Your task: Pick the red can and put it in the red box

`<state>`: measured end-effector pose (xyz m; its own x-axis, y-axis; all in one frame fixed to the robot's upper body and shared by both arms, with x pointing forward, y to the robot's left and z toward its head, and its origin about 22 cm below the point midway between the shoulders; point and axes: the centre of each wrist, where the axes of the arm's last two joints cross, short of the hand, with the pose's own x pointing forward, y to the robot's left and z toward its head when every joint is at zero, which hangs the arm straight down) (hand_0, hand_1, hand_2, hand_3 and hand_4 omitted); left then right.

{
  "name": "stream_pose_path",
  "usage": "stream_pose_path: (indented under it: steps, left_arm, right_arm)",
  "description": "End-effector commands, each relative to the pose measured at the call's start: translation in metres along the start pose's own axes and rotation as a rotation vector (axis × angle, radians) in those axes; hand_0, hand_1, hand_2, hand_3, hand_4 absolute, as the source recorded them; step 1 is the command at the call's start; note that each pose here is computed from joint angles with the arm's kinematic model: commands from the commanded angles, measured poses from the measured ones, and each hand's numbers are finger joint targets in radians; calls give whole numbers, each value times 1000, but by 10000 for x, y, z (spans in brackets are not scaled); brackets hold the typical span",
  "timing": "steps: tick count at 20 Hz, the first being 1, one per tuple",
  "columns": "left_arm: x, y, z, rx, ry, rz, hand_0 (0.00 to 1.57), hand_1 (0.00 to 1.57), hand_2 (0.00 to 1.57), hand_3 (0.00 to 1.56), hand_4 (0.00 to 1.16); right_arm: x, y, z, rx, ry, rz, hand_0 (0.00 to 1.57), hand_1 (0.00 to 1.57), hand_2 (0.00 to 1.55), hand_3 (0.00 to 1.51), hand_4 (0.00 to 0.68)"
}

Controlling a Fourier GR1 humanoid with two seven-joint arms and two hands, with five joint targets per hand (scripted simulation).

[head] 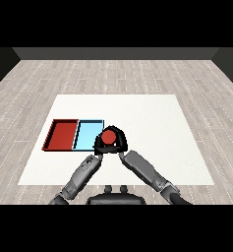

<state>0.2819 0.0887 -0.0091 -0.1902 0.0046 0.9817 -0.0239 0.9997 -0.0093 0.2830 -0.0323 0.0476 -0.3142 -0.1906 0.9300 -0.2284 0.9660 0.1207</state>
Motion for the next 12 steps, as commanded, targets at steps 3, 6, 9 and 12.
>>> stream_pose_path:
  steps: [3, 6, 9, 12]
  left_arm:
    - [44, -44, -82, 36, -14, -6, 1571, 1571, 1529, 1455, 1118]
    - [41, -47, -84, 36, -14, -6, 1571, 1571, 1529, 1455, 1118]
    - [-23, -213, -175, 47, -21, -50, 1571, 1571, 1540, 1463, 1127]
    - [99, 54, -62, 20, -10, -26, 1571, 1571, 1567, 1497, 1135]
  right_arm:
    - [-16, -27, 30, 35, 13, 76, 0, 0, 0, 0, 0]
    - [-1, -47, 34, 36, 13, 77, 0, 0, 0, 0, 0]
    - [68, -125, 110, 37, -7, 62, 0, 0, 0, 0, 0]
    - [37, -136, -59, 24, 0, 103, 0, 0, 0, 0, 0]
